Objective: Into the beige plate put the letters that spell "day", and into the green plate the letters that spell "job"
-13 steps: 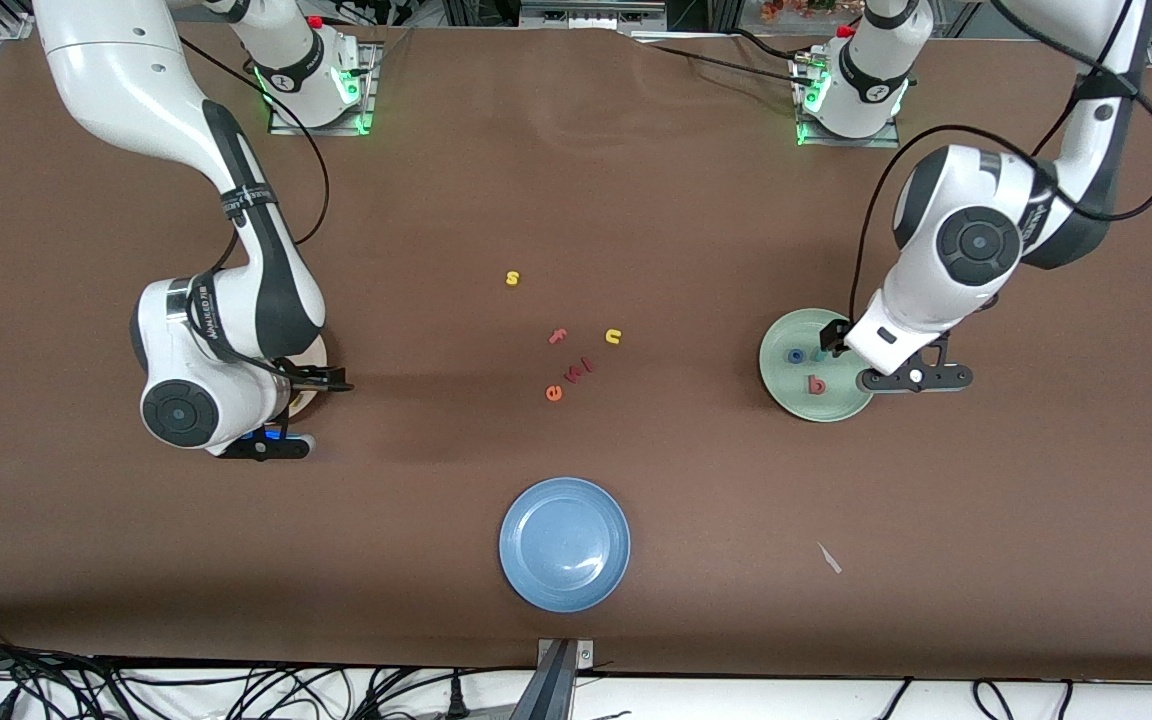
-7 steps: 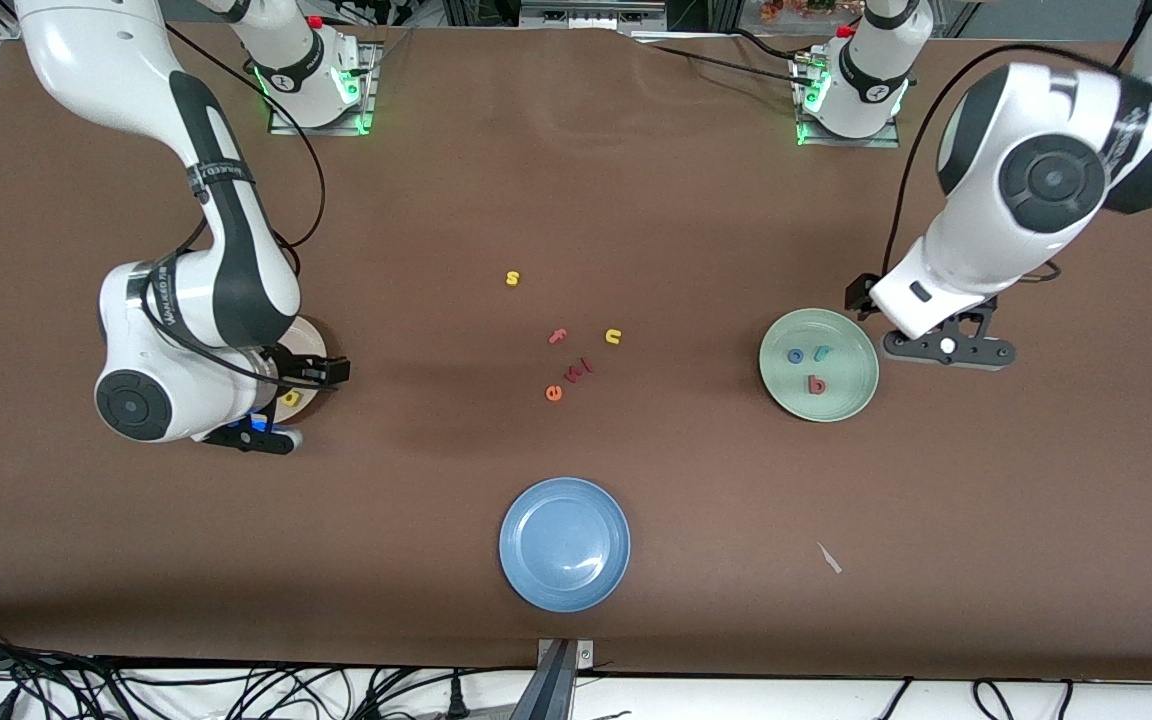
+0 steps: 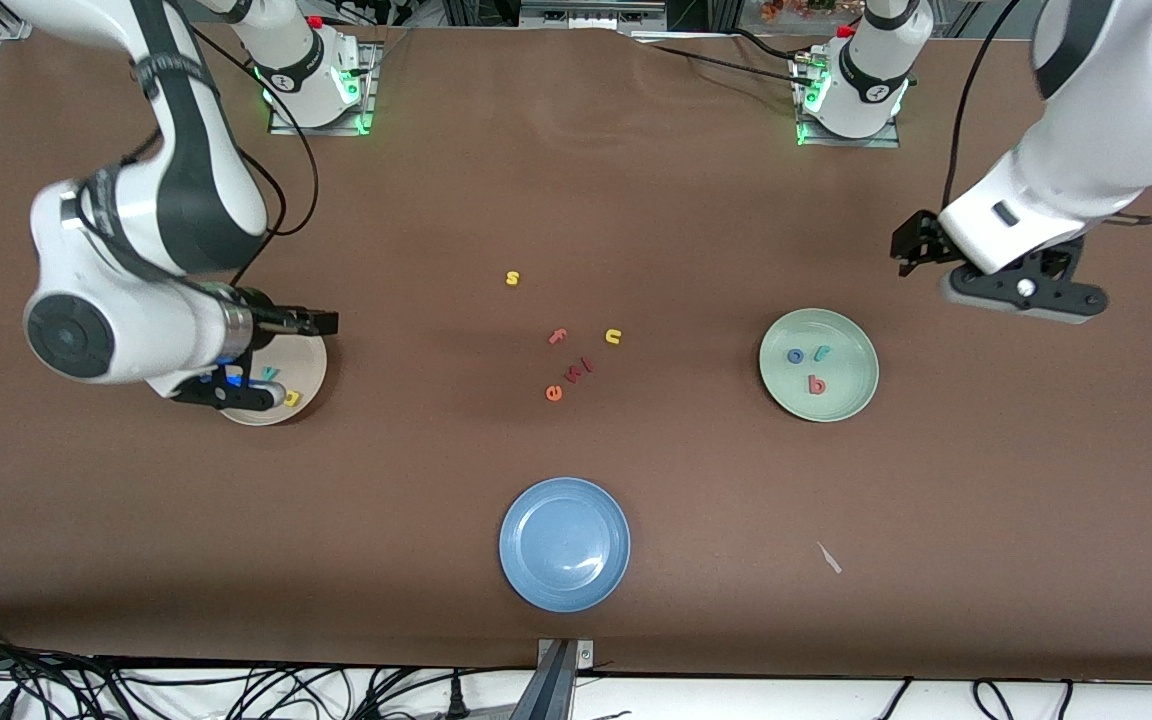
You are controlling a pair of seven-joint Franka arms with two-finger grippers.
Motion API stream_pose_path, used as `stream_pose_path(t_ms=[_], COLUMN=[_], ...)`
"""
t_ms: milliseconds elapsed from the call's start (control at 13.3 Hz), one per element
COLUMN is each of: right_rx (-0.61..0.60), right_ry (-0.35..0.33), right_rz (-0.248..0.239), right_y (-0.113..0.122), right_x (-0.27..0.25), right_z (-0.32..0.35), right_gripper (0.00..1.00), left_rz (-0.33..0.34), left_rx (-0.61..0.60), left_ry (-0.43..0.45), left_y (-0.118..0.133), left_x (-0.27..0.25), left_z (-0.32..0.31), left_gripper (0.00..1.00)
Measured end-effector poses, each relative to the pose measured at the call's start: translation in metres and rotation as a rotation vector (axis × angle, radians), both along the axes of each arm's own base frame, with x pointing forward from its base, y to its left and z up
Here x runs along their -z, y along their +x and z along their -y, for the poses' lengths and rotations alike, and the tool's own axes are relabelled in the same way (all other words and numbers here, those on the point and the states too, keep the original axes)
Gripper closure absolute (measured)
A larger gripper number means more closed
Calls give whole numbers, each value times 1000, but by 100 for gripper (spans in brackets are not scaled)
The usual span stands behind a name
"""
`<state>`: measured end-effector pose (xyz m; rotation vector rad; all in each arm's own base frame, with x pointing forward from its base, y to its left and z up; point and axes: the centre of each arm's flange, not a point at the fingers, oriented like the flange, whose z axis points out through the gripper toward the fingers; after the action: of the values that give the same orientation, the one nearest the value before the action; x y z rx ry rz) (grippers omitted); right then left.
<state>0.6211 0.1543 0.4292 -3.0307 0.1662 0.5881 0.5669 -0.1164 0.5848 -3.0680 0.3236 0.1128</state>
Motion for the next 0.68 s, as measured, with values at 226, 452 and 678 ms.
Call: stream_pose_path(t_ms=[226, 452, 678], right_rx=[56, 80, 87], right_ry=[28, -28, -59], right_rz=[161, 303, 365], right_y=[-18, -46, -66], right_x=[-48, -102, -128], right_z=[29, 70, 87], right_gripper=[0, 0, 0], left_rz=[0, 8, 13], left_rx=[9, -13, -28], left_ry=[-17, -19, -19], left_y=[-19, -31, -31], left_x=[-33, -51, -52], left_z=[-27, -48, -56], left_gripper=[0, 0, 0])
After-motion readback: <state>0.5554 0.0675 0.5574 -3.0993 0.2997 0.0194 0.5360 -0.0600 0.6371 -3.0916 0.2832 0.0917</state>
